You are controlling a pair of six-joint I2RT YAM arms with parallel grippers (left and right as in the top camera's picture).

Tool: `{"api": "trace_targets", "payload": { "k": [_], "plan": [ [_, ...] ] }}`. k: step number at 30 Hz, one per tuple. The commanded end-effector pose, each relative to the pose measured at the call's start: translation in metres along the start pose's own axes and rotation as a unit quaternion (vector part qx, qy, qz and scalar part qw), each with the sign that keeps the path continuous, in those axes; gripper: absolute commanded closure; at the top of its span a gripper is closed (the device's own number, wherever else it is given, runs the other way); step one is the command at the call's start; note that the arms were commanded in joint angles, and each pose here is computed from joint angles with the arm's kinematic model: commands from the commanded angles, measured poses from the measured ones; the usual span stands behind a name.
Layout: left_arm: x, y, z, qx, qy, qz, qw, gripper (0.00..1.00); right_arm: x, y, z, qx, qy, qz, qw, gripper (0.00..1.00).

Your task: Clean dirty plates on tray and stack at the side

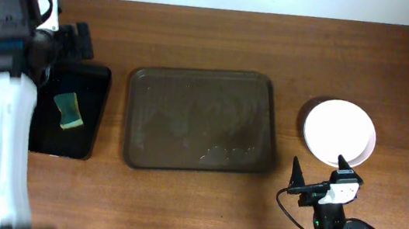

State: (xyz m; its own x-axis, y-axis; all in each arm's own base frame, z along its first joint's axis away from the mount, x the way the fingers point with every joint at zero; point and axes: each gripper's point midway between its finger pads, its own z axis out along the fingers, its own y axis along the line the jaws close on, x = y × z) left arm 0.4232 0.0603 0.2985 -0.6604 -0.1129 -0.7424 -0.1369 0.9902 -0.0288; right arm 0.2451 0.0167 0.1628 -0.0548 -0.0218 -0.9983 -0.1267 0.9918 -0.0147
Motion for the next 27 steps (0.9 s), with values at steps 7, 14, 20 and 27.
{"api": "trace_targets", "payload": {
  "k": [7, 14, 20, 27],
  "plan": [
    [0.082, -0.023, -0.109, 0.026, -0.237, 0.066, 0.969, 0.01, 0.002, 0.001, 0.000, -0.004, -0.001, 0.004, 1.000, 0.02],
    [0.171, -0.041, -0.088, 0.031, -0.345, 0.155, 0.925, 0.01, 0.002, 0.001, 0.000, -0.004, -0.001, 0.004, 1.000, 0.02],
    [0.214, -0.039, -0.058, 0.021, -0.342, 0.184, 0.921, 0.01, 0.002, 0.001, 0.000, -0.004, -0.001, 0.004, 1.000, 0.02],
    [0.230, -0.036, -0.041, 0.015, -0.326, 0.192, 0.925, 0.01, 0.002, 0.001, 0.000, -0.004, -0.001, 0.004, 1.000, 0.02]
  ]
}}
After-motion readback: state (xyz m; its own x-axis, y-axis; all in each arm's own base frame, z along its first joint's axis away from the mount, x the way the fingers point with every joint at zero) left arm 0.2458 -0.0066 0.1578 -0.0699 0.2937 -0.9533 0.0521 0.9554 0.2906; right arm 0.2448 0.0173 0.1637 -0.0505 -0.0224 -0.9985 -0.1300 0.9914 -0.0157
